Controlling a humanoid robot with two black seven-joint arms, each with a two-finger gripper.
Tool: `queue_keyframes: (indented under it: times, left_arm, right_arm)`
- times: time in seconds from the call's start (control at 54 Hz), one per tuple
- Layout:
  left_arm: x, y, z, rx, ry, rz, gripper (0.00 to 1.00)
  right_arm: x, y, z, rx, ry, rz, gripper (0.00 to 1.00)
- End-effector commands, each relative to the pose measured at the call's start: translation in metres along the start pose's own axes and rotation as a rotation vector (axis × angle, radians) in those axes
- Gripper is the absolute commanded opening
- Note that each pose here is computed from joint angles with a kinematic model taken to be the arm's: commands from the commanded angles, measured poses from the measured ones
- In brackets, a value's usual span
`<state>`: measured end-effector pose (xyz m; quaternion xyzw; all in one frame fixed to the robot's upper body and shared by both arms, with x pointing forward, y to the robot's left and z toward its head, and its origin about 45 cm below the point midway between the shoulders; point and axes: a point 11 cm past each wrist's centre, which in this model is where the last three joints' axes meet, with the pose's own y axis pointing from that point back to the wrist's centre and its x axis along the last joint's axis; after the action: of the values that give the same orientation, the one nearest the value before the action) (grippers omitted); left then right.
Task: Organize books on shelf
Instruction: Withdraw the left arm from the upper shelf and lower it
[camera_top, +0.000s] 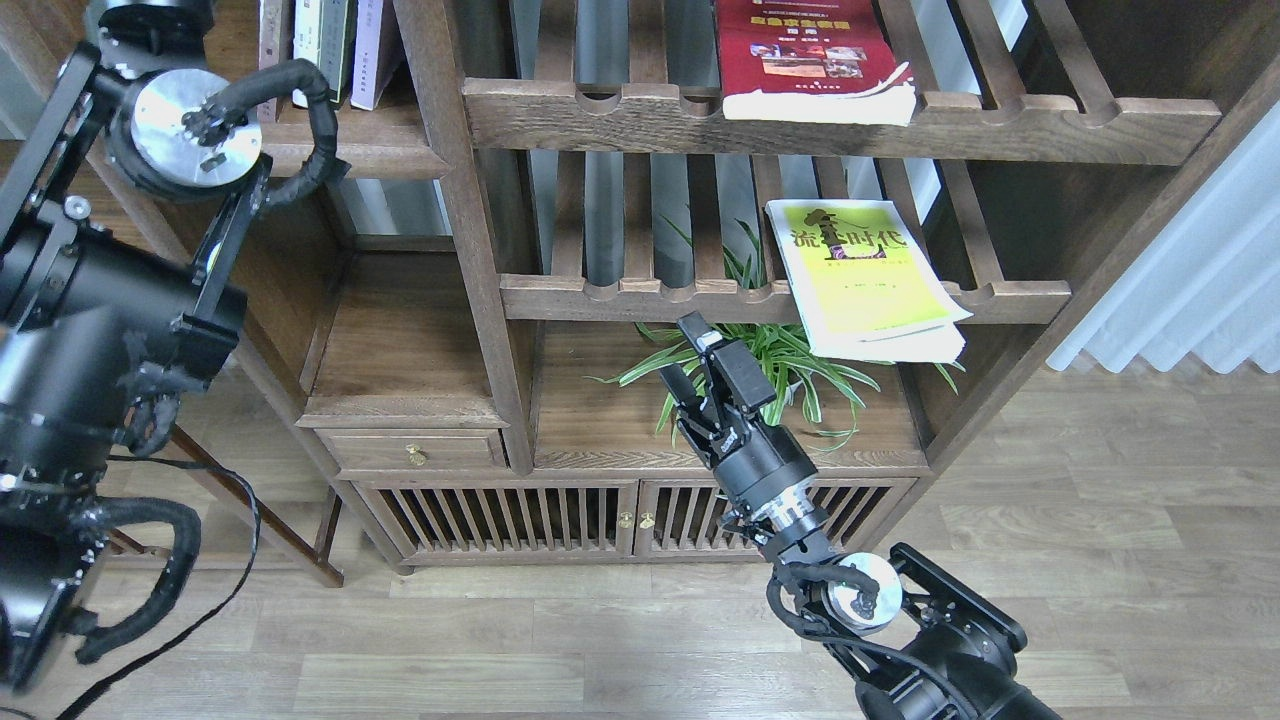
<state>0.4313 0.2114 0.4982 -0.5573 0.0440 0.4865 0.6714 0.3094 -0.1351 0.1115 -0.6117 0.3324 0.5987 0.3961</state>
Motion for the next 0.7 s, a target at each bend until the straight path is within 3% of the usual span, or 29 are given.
queue_keyframes:
  times: [0.0, 0.185, 0.371, 0.5, 0.686]
  left_arm:
    - [-0.012, 0.0, 0.001, -0.01, 0.059, -0.053, 0.73]
    - [-0.013, 0.005, -0.002, 0.036, 0.146, -0.113, 0.83]
    - [-0.024, 0.014, -0.013, 0.076, 0.258, -0.202, 0.83]
    - [-0.026, 0.036, -0.029, 0.222, 0.305, -0.327, 0.81]
    - [-0.01, 0.062, -0.041, 0.309, 0.384, -0.319, 0.8]
  right_arm:
    - [0.003, 0.004, -0.001, 0.012, -0.008, 0.007, 0.98]
    - [0.002, 0.006, -0.009, 0.042, -0.012, 0.005, 0.98]
    - [0.0, 0.005, -0.015, 0.062, -0.012, -0.002, 0.98]
    - [0.0, 0.005, -0.018, 0.071, -0.013, -0.003, 0.98]
    - [0.001, 0.006, -0.019, 0.079, -0.013, 0.0, 0.98]
